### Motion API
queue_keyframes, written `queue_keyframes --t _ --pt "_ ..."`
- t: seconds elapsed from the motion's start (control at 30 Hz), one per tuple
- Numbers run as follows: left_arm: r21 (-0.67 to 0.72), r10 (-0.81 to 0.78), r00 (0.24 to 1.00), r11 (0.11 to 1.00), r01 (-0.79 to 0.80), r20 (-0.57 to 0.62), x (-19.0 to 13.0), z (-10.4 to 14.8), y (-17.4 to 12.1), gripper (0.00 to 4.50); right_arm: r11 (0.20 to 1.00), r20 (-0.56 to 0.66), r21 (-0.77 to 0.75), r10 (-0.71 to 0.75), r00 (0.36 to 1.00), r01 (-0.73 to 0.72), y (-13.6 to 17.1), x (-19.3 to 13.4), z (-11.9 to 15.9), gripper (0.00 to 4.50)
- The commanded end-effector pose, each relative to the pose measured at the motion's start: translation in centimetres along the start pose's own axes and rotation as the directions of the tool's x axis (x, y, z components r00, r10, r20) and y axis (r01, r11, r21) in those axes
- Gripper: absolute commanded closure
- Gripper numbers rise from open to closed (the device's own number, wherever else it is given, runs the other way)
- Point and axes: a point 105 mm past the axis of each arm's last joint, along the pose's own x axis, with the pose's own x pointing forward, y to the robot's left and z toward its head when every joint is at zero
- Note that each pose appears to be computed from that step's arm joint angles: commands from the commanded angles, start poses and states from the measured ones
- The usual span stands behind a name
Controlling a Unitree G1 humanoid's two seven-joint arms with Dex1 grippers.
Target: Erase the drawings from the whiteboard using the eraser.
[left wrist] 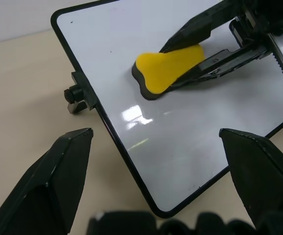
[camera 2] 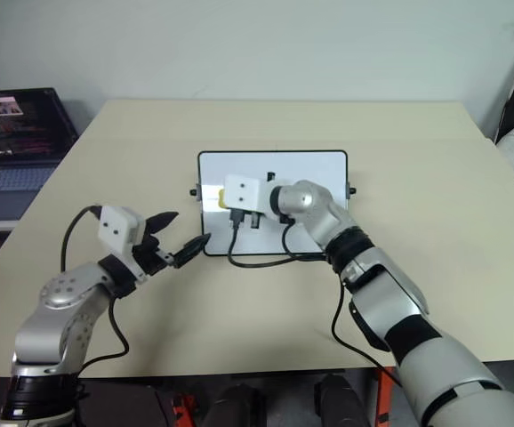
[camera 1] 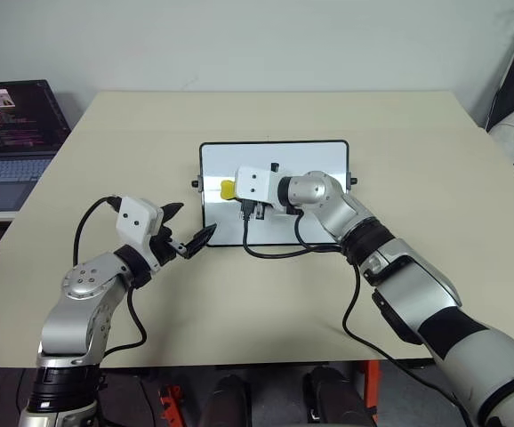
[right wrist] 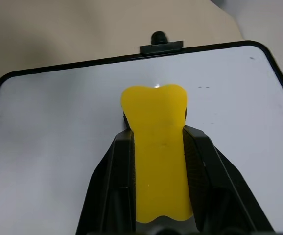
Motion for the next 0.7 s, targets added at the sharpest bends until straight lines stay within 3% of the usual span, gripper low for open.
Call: queue_keyframes --t 0.03,0.1,0.23,0.4,0.57,0.63,0.7 --pt "0.027 -0.019 0.999 0.999 0.018 0.033 0.0 0.8 -0.5 0.0 0.955 -0.011 0.045 -0.293 0.956 0.294 -5.4 -1.1 0.2 3.5" --pt "0.026 -0.028 0.999 0.999 0.027 0.031 0.1 0.7 -0.7 0.0 0.95 -0.029 0.06 -0.306 0.952 0.307 -5.6 -1.1 -0.1 3.5" --pt "0.023 -0.039 0.999 0.999 0.038 0.032 0.1 0.7 -1.0 0.0 0.989 -0.076 0.07 -0.128 0.989 0.133 -2.0 -0.3 -2.0 3.5" --pt "0.021 -0.063 0.998 0.998 0.062 0.025 0.2 0.6 -1.4 0.0 0.998 -0.038 0.057 0.017 0.999 -0.015 1.0 -0.2 -1.9 3.5" --pt "0.032 -0.12 0.992 0.992 0.119 0.035 0.7 1.1 -2.4 0.0 0.986 0.066 0.126 -0.115 0.991 0.106 -1.1 -2.0 -0.5 3.5" --pt "0.043 -0.181 0.983 0.983 0.18 0.042 1.0 1.8 -3.6 0.0 0.947 0.106 0.238 -0.244 0.964 0.213 -2.9 -4.5 -0.2 3.5" --pt "0.082 -0.3 0.954 0.951 0.298 0.011 1.2 1.9 -5.8 0.0 0.874 0.071 0.362 -0.374 0.925 0.325 -3.4 -8.1 -1.5 3.5"
